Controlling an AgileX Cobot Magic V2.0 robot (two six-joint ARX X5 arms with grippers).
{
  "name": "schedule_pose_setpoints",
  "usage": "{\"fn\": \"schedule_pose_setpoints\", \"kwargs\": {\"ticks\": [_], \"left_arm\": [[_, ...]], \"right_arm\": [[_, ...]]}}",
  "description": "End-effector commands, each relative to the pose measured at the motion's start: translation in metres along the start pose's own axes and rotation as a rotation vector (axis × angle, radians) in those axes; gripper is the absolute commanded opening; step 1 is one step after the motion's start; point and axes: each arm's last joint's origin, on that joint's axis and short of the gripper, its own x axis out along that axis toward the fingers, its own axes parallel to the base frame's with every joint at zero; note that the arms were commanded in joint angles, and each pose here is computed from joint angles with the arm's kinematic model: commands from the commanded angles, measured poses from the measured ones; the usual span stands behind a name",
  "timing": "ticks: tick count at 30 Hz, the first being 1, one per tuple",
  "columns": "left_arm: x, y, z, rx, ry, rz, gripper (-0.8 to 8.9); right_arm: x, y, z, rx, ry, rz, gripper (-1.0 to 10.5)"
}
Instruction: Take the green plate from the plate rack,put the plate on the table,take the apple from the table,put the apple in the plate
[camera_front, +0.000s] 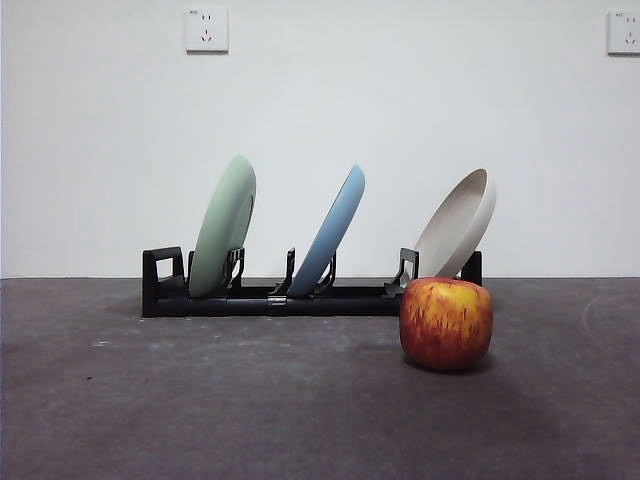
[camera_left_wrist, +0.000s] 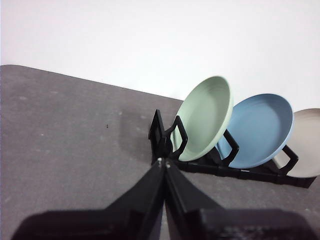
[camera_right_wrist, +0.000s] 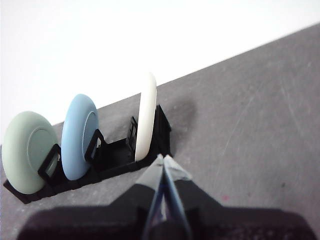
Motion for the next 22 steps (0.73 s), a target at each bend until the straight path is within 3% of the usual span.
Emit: {"fn": "schedule_pose_setpoints", "kwargs": {"ticks": [1,7,12,15,19,21,22], "left_arm": [[0.005,-0.005,0.018,0.007,0.025,-0.018,-0.07],[0.028,-0.018,0.057,0.025,0.184,-0.090,-0.07],[0.053,-0.027,0.083,0.012,0.363,-0.193,-0.05],[0.070,-0.032,0.095,0.027,0.453,-0.284,-0.01],[0.089,-0.034,0.105,0.012,0.524,-0.304,0.05],[0.096,-0.034,0.109,0.009,0.529,-0.301,0.94],[0.102,-0.035,0.111,0.009,0.526,-0.302,2.42]], "right_arm": [[0.004,0.009,0.024,-0.094,0.033,-0.002,-0.1],[0.022,0.026,0.062,-0.155,0.210,0.085,-0.1],[0.043,0.036,0.077,-0.209,0.363,0.230,0.0],[0.058,0.038,0.077,-0.192,0.440,0.291,0.0],[0.074,0.038,0.071,-0.168,0.510,0.319,0.6],[0.079,0.037,0.068,-0.162,0.536,0.312,1.9],[0.081,0.036,0.067,-0.158,0.549,0.308,2.9]]}}
